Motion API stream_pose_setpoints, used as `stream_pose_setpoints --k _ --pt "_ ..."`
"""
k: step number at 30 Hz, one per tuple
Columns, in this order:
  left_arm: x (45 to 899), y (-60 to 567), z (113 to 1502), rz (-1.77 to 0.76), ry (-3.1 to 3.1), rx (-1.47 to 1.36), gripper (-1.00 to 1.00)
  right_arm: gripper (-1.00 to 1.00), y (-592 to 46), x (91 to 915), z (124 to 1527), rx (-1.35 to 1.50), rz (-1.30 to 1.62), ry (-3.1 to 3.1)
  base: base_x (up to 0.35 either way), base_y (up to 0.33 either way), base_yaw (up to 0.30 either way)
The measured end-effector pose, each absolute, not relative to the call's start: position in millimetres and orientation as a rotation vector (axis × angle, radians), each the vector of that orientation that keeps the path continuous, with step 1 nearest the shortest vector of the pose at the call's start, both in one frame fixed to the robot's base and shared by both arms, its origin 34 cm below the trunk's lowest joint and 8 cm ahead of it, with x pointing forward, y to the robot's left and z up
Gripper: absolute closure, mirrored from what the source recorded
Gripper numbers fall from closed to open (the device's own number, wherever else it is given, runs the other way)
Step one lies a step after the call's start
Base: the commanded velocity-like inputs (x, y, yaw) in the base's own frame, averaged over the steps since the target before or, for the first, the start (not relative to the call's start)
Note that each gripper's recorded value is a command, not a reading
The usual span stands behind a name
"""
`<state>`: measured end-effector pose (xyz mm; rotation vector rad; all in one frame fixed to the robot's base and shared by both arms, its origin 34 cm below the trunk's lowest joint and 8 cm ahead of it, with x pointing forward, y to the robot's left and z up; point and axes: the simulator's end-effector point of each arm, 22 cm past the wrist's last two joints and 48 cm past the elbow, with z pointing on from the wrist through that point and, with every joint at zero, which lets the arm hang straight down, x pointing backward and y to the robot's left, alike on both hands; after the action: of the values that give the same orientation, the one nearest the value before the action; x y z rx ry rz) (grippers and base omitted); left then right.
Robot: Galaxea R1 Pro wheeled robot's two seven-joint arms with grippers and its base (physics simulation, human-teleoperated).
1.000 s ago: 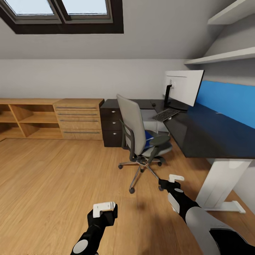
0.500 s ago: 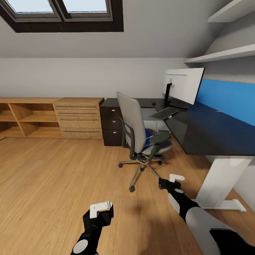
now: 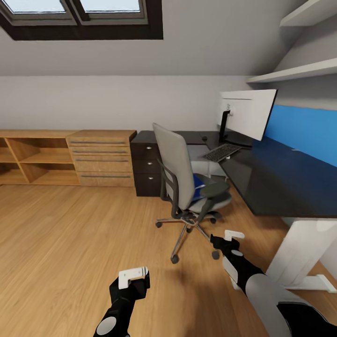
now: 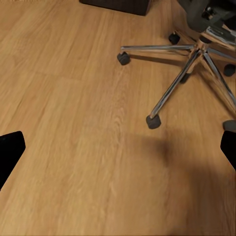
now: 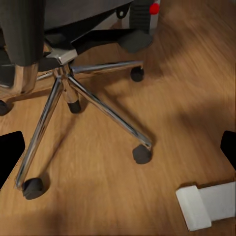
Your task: In the bedroom, organize the workspace by keeping the computer under the desk, ensuring the monitor is on the desk, placing the keyboard on the desk next to the monitor, placing the mouse on the desk next to the keyboard, moving the folder from the swivel chair onto the desk next to the mouse, stacking the notebook on top of the folder with the pen on top of the notebook, and positioning the swivel chair next to the desk.
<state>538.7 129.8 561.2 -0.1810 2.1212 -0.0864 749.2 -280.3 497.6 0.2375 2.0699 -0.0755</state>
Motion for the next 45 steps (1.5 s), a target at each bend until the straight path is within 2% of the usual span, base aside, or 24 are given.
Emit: stream_pose_setpoints --k 11,45 --pt "538.7 129.7 561.1 -0.086 2.122 -0.181 -1.00 -1.00 -297.7 754.3 515.6 0.286 -0.144 1.968 0.205 0.000 0.000" --pt "537.1 130.2 555.7 -0.083 2.133 -0.179 -1.00 -1.00 -299.4 756.3 521.7 0.297 -0.151 1.934 0.113 -0.031 0.000"
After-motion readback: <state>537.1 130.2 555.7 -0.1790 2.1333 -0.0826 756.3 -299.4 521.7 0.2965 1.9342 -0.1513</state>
